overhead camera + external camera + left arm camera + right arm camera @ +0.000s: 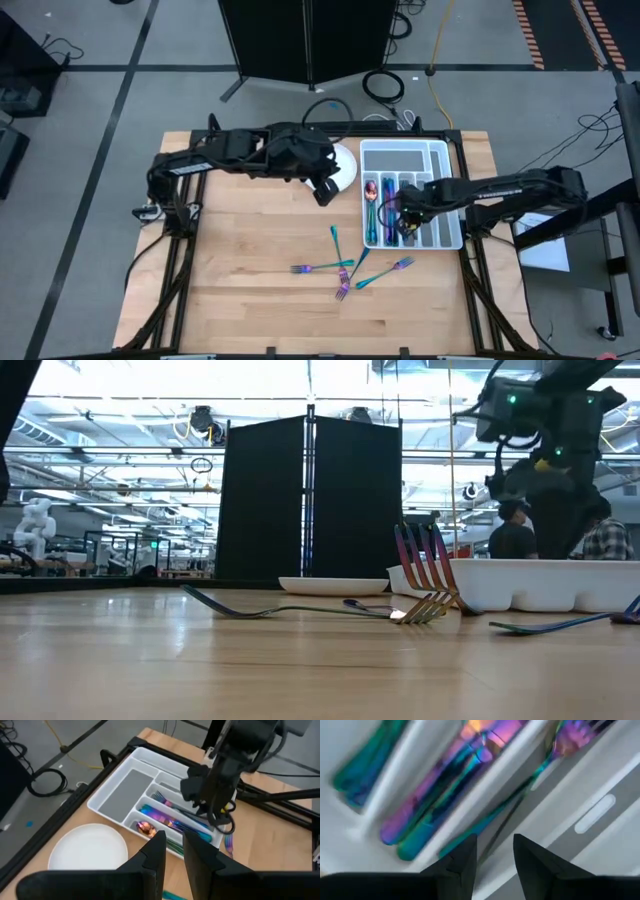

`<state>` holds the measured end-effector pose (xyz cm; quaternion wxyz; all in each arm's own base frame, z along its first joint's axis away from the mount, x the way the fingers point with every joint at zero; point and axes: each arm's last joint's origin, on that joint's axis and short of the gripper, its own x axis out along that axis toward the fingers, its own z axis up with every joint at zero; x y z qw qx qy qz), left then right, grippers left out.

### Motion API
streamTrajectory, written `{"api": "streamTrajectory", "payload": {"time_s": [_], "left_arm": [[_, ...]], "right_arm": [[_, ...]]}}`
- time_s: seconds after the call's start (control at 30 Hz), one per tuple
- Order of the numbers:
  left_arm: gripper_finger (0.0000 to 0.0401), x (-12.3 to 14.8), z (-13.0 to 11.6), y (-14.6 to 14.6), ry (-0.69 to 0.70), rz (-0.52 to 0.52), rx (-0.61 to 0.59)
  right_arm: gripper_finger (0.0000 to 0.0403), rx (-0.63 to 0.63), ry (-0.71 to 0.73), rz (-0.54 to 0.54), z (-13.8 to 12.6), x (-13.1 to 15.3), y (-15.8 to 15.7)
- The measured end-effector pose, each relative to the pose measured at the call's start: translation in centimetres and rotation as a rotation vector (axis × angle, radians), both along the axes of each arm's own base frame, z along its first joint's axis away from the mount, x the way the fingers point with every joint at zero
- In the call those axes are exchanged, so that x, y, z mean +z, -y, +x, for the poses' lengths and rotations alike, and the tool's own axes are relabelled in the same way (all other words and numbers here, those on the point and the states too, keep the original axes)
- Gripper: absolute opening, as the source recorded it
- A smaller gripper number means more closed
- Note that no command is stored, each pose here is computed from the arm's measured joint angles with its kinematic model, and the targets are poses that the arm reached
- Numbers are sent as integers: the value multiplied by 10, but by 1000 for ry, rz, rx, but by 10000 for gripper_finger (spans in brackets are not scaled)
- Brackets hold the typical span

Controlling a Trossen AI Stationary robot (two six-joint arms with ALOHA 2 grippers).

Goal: Sort silverware
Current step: Adjust the purple fork on the white silverware tray

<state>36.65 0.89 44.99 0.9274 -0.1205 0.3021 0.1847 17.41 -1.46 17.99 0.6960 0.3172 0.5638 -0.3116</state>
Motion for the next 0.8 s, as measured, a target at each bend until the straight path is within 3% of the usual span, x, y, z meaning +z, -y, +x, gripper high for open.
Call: {"api": "streamTrajectory", "payload": {"time_s": [0.23,0.43,0.73,0.8], "left_arm": [[66,-7,1,0,-34,-3,2],[66,-6,0,0,-32,-5,0],[66,-6,0,0,-32,-6,-1],[66,-6,0,1,-32,-6,-1]], "right_arm": [[121,2,-70,40,1,-24,-1],[117,9,-63,69,1,-29,-4],[15,-46,-144,84,3,-39,-3],[10,-67,-147,91,3,-39,-3]]}}
